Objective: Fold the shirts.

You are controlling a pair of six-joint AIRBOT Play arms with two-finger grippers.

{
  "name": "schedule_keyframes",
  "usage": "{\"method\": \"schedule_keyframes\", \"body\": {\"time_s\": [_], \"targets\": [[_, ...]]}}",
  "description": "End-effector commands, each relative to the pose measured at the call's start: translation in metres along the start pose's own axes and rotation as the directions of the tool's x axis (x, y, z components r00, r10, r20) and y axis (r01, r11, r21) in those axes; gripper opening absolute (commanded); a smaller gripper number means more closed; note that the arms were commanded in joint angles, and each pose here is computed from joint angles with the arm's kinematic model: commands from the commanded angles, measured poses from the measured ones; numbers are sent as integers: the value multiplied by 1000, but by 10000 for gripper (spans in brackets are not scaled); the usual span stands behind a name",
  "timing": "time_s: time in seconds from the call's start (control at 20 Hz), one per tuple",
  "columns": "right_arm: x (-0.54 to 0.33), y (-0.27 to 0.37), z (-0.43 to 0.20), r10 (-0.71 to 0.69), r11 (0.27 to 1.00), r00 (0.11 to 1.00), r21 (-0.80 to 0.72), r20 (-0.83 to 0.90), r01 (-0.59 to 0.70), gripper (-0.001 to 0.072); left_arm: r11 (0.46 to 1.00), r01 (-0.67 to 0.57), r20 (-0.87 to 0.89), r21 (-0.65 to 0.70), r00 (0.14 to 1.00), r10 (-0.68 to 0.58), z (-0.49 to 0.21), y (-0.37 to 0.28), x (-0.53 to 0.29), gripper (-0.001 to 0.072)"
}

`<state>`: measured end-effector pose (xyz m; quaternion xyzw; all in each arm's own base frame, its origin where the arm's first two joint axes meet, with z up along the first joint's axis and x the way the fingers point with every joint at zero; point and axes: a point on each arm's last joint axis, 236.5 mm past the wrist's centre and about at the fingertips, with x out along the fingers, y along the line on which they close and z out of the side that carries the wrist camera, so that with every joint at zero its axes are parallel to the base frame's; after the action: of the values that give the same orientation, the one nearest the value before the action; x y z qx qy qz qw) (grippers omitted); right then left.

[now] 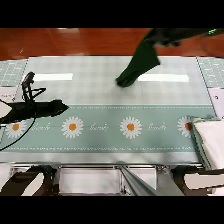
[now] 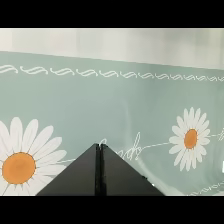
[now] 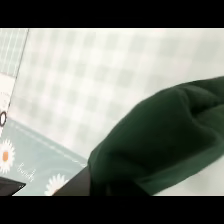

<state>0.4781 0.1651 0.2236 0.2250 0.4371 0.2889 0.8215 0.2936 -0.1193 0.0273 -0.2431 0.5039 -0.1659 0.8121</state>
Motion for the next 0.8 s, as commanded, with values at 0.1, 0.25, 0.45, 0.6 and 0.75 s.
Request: {"method": "schedule_keyframes", "body": {"time_s": [0.1, 0.25, 0.45, 0.6, 0.75], "targets": [[-131, -64, 12, -175, 979, 978, 127, 112, 161, 28, 1000, 3, -19, 1, 1000, -3, -5, -1, 0, 21], [-199, -108, -6, -287, 937, 948, 244, 136, 249, 28, 1000, 3, -19, 5, 1000, -3, -5, -1, 0, 21], [-260, -159, -62, -443, 824, 896, 405, 25, 396, 27, 1000, 2, -14, 4, 1000, -2, -3, -1, 0, 22], [-299, -172, -88, -543, 729, 840, 505, 15, 462, 27, 1000, 1, 6, 9, 1000, -1, 1, -1, 1, 22], [-325, -179, -123, -617, 618, 787, 614, -9, 491, 27, 1000, -5, 40, 9, 999, 5, 9, 0, 1, 22]]}}
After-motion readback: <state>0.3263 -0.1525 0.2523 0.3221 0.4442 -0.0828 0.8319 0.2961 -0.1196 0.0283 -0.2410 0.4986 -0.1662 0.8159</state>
